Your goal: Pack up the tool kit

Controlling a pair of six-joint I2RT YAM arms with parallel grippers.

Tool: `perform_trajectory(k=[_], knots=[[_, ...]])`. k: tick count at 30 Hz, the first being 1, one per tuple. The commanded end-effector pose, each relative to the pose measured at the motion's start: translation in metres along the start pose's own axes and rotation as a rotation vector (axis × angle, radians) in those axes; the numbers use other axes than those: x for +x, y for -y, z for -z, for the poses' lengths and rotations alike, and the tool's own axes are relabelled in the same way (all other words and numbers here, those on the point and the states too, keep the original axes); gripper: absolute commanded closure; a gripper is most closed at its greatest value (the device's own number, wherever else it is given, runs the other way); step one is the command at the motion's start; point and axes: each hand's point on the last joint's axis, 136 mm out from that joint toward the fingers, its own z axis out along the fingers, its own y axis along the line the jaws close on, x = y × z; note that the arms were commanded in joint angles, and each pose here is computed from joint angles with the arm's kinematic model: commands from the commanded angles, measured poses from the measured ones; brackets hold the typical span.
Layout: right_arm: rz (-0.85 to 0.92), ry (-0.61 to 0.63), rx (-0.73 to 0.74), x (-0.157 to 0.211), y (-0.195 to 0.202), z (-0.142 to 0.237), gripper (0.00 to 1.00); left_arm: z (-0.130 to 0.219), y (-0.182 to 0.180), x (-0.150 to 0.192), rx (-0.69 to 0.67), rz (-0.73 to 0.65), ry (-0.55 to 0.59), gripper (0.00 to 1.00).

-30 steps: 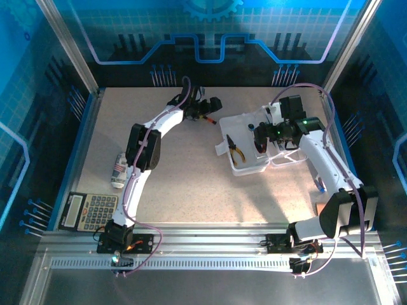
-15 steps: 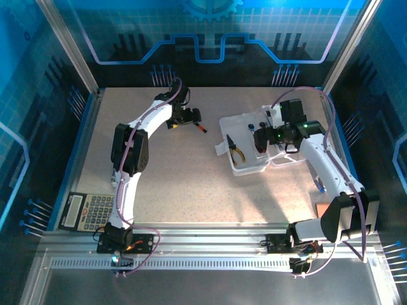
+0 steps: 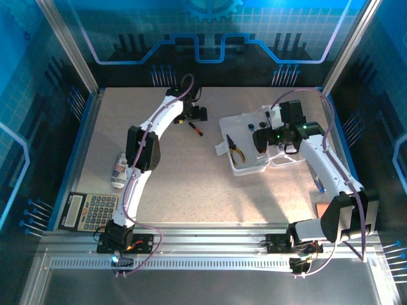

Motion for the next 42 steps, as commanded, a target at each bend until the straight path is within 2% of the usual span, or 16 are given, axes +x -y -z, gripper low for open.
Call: perform_trajectory(k=[1,8,15,19,27,31,34,39,42], knots=[[0.004,0.021,-0.029,0.0,-0.009,0.004,0.0,0.0,-0.013,0.011,-0.098,-0.047,-0.037,0.04],[0.008,0.022,-0.033,0.002,-0.01,0.006,0.0,-0.024,-0.03,0.027,-0.192,-0.078,-0.091,0.07],[0.008,0.023,-0.031,0.004,-0.009,0.008,0.0,-0.037,-0.035,0.04,-0.207,-0.09,-0.139,0.1],[0.007,0.027,-0.034,0.003,-0.01,0.01,0.0,-0.034,-0.037,0.043,-0.207,-0.102,-0.151,0.17],[0.003,0.031,-0.039,0.002,-0.011,0.013,0.0,-0.034,-0.042,0.053,-0.165,-0.075,-0.194,0.5],[0.004,0.037,-0.041,0.001,-0.011,0.018,0.0,-0.035,-0.038,0.059,-0.112,-0.055,-0.218,0.72],[0.004,0.046,-0.044,0.001,-0.013,0.024,0.0,-0.036,-0.036,0.065,-0.085,-0.04,-0.236,0.84],[0.002,0.054,-0.045,0.004,-0.015,0.034,0.0,-0.036,-0.038,0.077,-0.06,-0.023,-0.259,0.98],[0.002,0.058,-0.055,0.007,-0.019,0.042,0.0,-0.028,-0.039,0.083,-0.038,-0.014,-0.255,1.0]])
